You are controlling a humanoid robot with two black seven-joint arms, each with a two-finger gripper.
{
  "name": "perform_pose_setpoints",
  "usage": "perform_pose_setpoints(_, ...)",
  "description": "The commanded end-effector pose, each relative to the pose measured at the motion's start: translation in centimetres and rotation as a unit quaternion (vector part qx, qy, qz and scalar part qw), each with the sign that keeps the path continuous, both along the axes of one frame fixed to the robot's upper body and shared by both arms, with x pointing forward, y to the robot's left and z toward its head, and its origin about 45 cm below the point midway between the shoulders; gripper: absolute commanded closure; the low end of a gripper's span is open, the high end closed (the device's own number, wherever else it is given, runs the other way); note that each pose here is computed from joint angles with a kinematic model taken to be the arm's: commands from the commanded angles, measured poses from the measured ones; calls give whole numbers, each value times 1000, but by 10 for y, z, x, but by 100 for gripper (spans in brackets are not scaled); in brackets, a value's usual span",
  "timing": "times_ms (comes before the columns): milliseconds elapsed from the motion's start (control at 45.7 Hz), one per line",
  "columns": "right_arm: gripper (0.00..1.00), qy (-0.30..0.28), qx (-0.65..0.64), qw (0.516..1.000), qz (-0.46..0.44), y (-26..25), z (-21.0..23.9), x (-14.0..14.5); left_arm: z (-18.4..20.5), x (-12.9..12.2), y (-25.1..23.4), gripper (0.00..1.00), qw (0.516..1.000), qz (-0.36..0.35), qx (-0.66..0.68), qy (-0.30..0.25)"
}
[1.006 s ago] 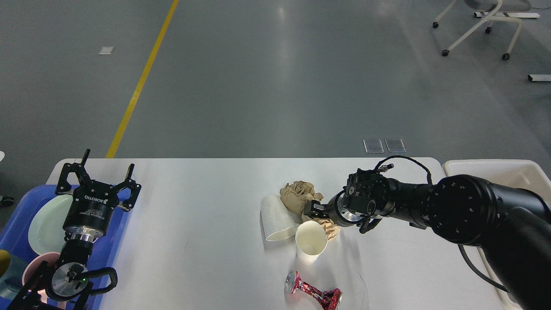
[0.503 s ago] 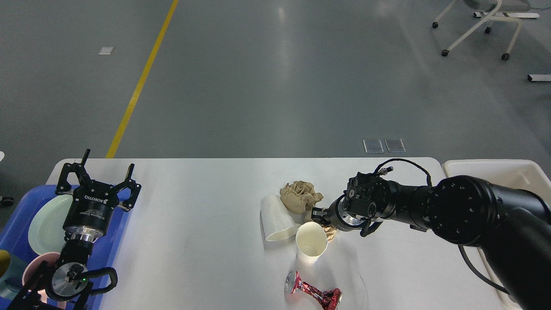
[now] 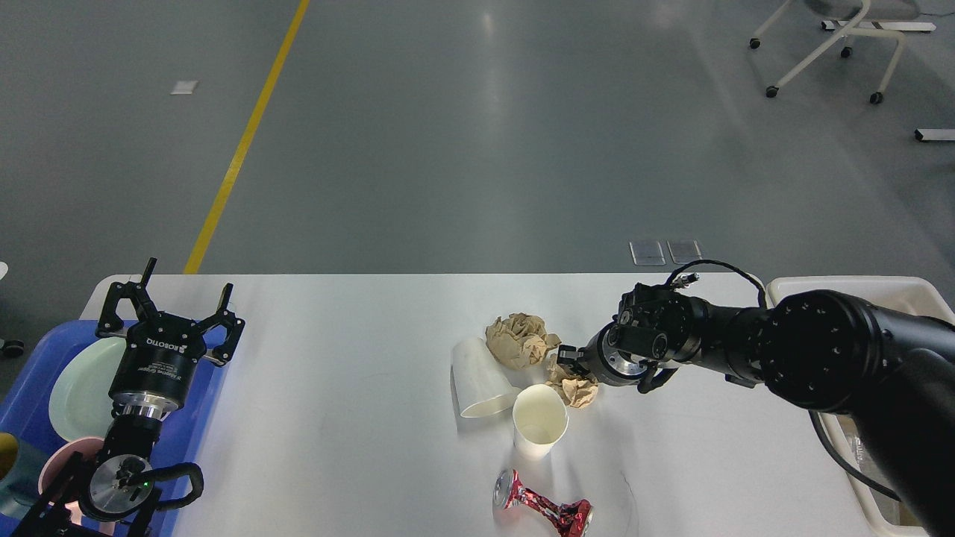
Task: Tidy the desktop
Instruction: 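Lower the right gripper and grasp the crumpled brown paper, then lift the brown paper and carry it over the bin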
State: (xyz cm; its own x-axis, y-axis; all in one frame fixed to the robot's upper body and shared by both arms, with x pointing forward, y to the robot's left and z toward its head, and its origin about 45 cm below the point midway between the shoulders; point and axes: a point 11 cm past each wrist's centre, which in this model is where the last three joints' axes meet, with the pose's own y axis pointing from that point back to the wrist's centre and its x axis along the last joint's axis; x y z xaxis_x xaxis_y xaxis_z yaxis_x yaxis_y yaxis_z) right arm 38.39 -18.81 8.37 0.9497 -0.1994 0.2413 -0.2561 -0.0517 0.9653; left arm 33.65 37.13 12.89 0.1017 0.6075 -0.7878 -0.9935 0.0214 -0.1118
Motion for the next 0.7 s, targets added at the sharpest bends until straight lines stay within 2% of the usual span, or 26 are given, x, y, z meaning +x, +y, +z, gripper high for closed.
perform_pose_setpoints(0, 100, 19, -3, 1000, -1, -16, 23, 5, 0, 0, 0, 4, 1000, 0, 0, 0)
perform_pose_setpoints(219, 100, 35, -8, 999, -7, -49, 79, 15, 0, 0, 0, 4, 1000, 0, 0, 0)
perform_pose_setpoints(372, 100, 46, -31, 998, 9, -65, 137, 19, 0, 0, 0, 4, 1000, 0, 0, -1)
perform_pose_setpoints(503, 100, 51, -39, 998, 25, -67, 193, 13, 0, 0, 0, 4, 1000, 0, 0, 0)
perform_pose_setpoints(678, 100, 67, -28, 996, 60, -59, 257, -8, 0, 0, 0, 4, 1000, 0, 0, 0)
